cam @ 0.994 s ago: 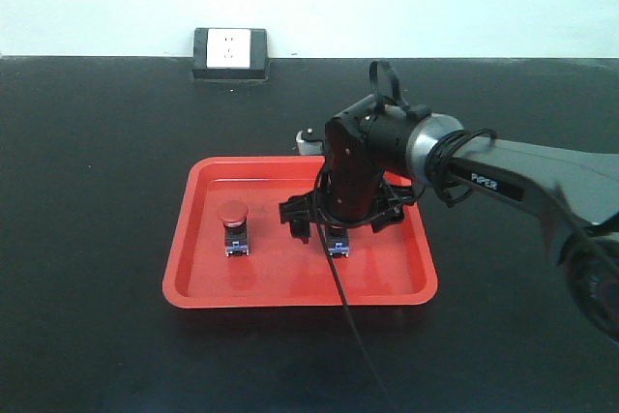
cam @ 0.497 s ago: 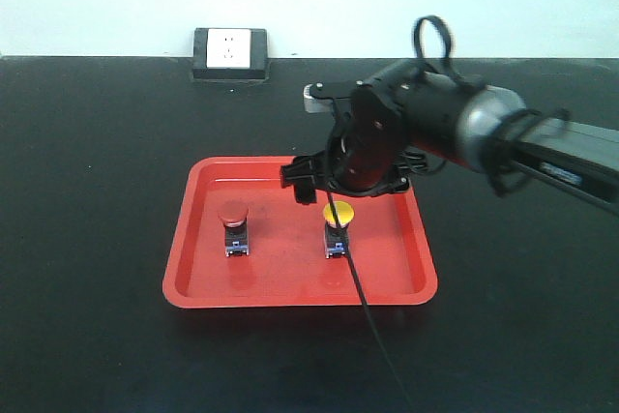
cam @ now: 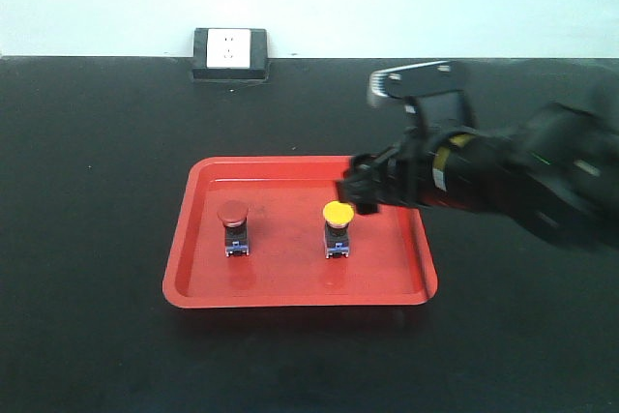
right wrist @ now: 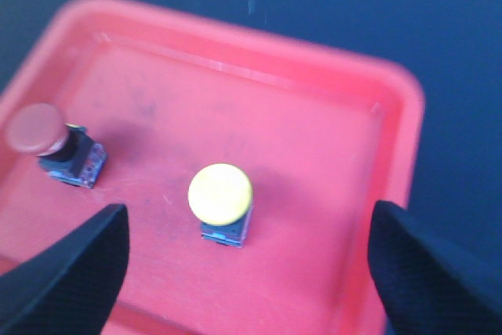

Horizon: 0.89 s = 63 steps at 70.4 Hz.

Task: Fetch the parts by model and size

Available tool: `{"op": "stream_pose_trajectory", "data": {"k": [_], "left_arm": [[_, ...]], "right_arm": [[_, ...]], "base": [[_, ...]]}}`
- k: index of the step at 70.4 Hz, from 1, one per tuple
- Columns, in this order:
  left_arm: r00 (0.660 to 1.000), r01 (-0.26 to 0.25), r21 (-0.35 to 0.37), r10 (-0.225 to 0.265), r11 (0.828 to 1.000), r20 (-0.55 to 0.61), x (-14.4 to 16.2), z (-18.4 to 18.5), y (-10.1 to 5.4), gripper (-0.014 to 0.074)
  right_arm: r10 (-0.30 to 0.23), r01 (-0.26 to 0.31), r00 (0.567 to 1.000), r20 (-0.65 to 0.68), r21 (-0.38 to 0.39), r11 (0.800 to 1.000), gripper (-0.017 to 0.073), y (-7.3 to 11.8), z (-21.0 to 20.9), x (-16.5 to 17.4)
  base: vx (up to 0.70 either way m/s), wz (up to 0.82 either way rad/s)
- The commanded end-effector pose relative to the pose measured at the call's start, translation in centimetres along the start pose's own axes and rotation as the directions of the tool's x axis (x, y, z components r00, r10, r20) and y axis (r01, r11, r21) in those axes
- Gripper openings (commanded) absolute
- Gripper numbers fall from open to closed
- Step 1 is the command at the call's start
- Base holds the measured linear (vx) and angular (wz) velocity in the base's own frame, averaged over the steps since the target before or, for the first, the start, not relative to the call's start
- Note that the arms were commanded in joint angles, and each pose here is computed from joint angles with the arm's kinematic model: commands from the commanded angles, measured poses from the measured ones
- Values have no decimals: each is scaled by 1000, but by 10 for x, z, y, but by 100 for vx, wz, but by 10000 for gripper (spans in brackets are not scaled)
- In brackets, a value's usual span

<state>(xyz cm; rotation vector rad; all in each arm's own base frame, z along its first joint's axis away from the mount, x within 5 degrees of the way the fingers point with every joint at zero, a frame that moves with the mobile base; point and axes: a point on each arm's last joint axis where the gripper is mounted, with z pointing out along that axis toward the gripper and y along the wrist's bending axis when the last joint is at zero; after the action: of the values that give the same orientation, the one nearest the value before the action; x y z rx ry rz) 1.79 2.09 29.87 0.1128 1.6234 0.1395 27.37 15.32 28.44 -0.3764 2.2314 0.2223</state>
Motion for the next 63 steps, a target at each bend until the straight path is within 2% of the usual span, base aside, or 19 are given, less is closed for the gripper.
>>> {"op": "stream_pose_trajectory", "data": {"k": [1,10,16,23,28,31,43,50,57,63], "left_arm": [[998,-5,13,4,1000,70,-11,0,0,-7],[998,-5,13,4,1000,70,-11,0,0,-7],[998,-5,13,4,1000,70,-11,0,0,-7],[998,-5,13,4,1000,70,-11,0,0,-7],[998,-5,13,4,1000,70,-11,0,0,-7],[998,-5,13,4,1000,70,-11,0,0,-7],[998,-5,13,4,1000,70,-11,0,0,-6],[998,-5,13,4,1000,70,-11,0,0,-6],[998,-5,13,4,1000,70,-11,0,0,-6],[998,-5,13,4,1000,70,-11,0,0,-6]], "right_arm": [[-47,55,982,181,-38,998,571,-3,-40,-4],[-79,86,974,213,-23,996,502,-12,-70,23],[-106,112,965,240,-11,994,401,-18,-87,39],[-120,126,954,275,-2,992,205,-23,-105,56],[-115,122,945,307,-2,993,48,-26,-118,66],[-111,119,937,330,-3,993,-16,-28,-125,70],[-119,127,900,419,8,992,-9,-35,-151,90],[-109,105,891,442,32,994,-5,-42,-165,105],[-73,35,904,421,96,995,-5,-54,-175,124],[-40,-42,906,422,183,982,-5,-68,-184,138]], "base": [[0,0],[0,0],[0,0],[0,0],[0,0],[0,0],[0,0],[0,0],[0,0],[0,0]]}}
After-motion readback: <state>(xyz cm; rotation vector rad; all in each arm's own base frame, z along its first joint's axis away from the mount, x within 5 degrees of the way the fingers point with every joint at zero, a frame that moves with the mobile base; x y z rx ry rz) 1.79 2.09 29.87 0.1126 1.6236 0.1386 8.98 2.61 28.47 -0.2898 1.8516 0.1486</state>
